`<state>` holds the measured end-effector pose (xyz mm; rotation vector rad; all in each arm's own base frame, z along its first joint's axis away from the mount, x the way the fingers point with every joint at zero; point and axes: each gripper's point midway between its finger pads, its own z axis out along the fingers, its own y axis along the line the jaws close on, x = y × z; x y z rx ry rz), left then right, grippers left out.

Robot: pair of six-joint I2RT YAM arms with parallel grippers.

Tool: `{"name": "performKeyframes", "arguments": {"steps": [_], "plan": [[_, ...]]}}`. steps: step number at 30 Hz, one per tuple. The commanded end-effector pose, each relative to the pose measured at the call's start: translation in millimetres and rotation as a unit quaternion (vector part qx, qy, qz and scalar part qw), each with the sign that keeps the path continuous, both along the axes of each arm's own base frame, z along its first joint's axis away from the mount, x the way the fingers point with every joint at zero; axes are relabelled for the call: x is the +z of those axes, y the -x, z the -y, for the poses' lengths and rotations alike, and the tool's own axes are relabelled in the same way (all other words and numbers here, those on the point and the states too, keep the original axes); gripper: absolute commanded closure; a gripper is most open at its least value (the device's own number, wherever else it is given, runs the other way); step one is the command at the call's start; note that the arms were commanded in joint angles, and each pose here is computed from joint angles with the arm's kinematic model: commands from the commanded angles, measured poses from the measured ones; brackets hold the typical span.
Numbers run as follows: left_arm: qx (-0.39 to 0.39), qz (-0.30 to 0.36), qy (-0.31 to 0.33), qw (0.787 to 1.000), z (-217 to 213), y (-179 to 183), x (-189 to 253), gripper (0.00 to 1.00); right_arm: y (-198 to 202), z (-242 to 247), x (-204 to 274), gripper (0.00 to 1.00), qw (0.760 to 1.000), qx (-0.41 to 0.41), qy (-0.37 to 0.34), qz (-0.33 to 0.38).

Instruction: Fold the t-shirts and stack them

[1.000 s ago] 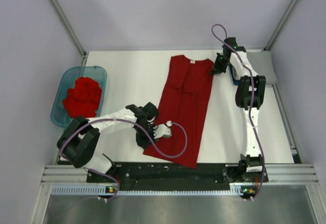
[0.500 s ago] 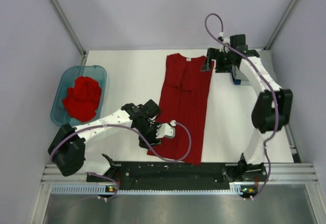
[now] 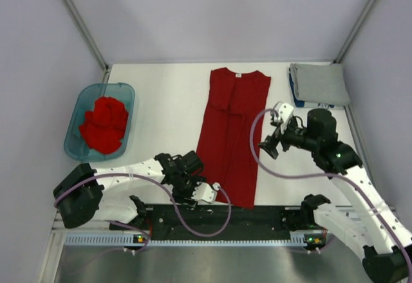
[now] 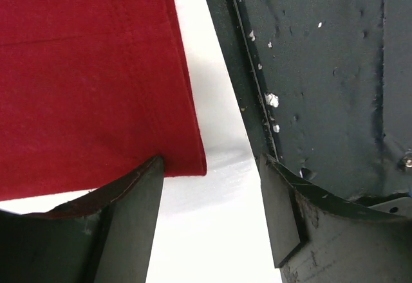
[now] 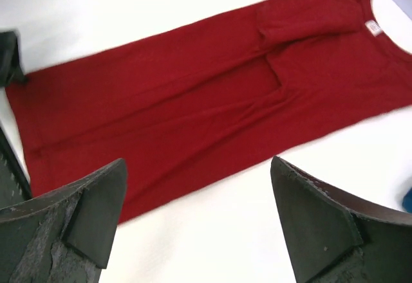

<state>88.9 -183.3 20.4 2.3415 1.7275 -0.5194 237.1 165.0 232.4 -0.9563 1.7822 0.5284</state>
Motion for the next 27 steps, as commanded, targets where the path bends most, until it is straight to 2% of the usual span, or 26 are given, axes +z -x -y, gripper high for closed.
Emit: {"name": "performKeyframes", "arguments": {"steps": [1,2,5,8,9,10,11,16,20,22,27], "plan": [[-0.021,0.025,0.000,0.999,4,-2,-12,0.35,59,-6,-39,0.13,0.982,0.155,0.091,0.055],[-0.017,0.029,-0.001,0.999,5,-4,-14,0.38,75,-11,-55,0.14,0.969,0.208,0.121,0.060],[-0.001,0.026,-0.001,1.000,9,-6,-15,0.49,106,-5,-104,0.17,0.927,0.292,0.229,0.064],[0.002,0.025,-0.001,1.000,8,-5,-17,0.74,132,-6,-140,0.25,0.878,0.374,0.293,0.068],[0.004,0.025,-0.002,1.000,7,-5,-17,0.89,141,-10,-148,0.27,0.865,0.400,0.297,0.068],[0.007,0.025,-0.003,1.000,7,-5,-15,0.97,149,-14,-154,0.28,0.853,0.423,0.298,0.072],[0.012,0.025,-0.004,1.000,7,-6,-14,1.00,154,-18,-158,0.28,0.843,0.440,0.300,0.079],[0.020,0.022,0.010,1.000,10,-3,-3,1.00,165,-41,-177,0.28,0.816,0.488,0.284,0.120],[0.026,0.015,0.012,0.999,9,0,-1,1.00,181,-44,-193,0.32,0.794,0.530,0.279,0.107],[0.029,0.013,0.011,0.999,9,0,0,1.00,183,-47,-201,0.36,0.784,0.544,0.280,0.105],[0.034,0.009,0.002,0.999,6,2,1,1.00,176,-46,-210,0.56,0.784,0.534,0.296,0.115]]}}
